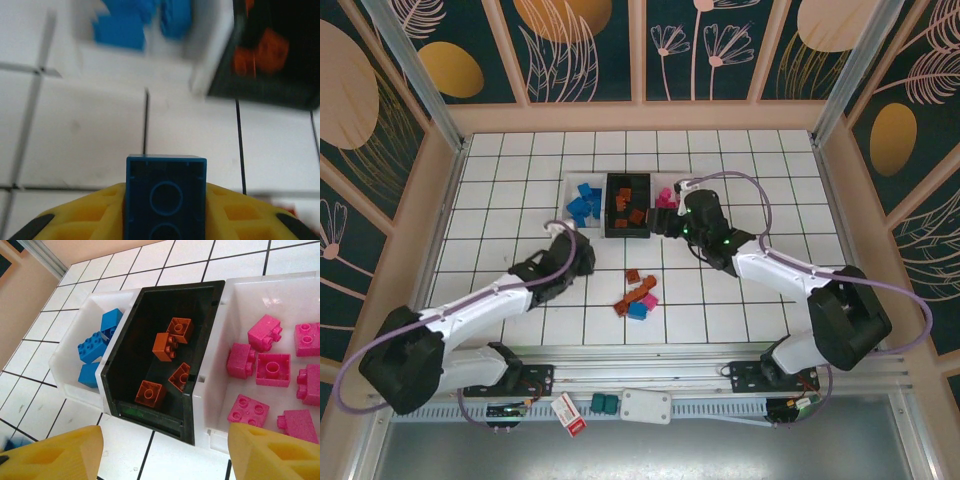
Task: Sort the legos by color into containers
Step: Pick up the lego from the middle-left of the table, then place the lego in the container.
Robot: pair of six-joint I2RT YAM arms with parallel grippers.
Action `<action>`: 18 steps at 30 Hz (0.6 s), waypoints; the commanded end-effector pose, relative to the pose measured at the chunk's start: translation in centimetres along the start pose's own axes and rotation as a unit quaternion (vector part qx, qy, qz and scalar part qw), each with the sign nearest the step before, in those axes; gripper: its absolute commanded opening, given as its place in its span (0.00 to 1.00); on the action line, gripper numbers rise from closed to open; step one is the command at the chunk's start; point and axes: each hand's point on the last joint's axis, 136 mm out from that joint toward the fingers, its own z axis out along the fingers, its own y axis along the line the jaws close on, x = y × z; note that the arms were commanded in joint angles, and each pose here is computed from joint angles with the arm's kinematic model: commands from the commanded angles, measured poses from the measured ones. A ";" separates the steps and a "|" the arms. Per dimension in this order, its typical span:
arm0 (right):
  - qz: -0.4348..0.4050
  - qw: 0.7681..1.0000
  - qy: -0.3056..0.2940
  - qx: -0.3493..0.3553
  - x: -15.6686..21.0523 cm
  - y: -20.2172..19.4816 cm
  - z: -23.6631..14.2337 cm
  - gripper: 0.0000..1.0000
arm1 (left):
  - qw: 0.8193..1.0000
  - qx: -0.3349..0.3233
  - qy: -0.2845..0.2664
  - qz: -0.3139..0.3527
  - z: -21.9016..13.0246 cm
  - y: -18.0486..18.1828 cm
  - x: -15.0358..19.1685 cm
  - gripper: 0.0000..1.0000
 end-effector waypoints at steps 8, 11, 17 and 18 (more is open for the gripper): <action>0.014 1.000 -0.017 0.009 -0.2 -0.7 -1.6 0.67 | 0.999 -0.031 -0.039 0.002 4.7 -0.6 -9.5 0.34; 0.016 1.000 -0.018 0.010 -0.1 -0.8 -2.2 0.68 | 0.999 -0.042 -0.030 0.005 7.3 -0.9 -10.6 0.33; 0.020 1.000 -0.016 0.009 0.7 -1.1 -3.2 0.69 | 0.999 -0.045 -0.009 0.015 11.2 -1.9 -10.8 0.42; 0.022 1.000 -0.011 0.003 1.0 -1.0 -3.3 0.69 | 0.999 -0.043 -0.012 0.014 11.4 -2.2 -11.1 0.45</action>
